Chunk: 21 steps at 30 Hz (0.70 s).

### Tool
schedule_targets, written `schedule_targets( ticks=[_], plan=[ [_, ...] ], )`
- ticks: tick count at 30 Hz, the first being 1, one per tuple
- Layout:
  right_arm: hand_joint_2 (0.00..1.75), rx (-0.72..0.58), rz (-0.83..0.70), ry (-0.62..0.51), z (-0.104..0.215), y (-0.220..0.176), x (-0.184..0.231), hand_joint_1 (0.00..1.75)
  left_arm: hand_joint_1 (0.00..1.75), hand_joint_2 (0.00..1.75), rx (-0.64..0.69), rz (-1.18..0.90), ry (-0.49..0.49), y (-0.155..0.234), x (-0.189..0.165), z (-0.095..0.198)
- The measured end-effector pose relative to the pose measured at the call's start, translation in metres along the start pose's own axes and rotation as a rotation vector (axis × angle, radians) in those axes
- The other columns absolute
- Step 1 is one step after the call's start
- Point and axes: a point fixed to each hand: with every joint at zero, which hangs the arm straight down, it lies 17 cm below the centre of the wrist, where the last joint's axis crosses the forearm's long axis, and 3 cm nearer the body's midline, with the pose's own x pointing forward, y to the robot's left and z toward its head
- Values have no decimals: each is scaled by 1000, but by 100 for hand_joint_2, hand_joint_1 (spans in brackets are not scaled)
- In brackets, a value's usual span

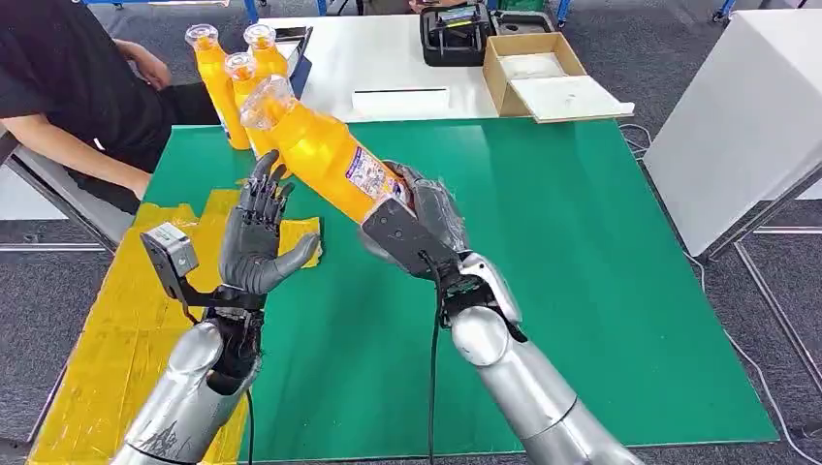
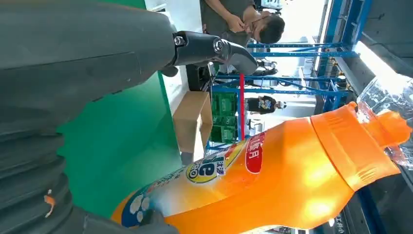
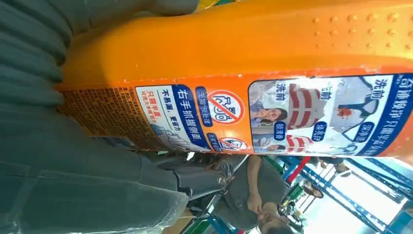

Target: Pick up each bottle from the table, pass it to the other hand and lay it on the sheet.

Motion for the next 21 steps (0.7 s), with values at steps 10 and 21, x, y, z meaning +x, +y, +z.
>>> schedule_targets(
  ticks=[10, 21],
  plan=[
    [175, 103, 30, 5, -2, 44, -3, 175, 0, 175, -167, 512, 189, -55, -3, -20],
    [175, 130, 48, 30, -3, 50, -18, 175, 0, 175, -166, 507, 213, -57, -12, -25]
  ],
)
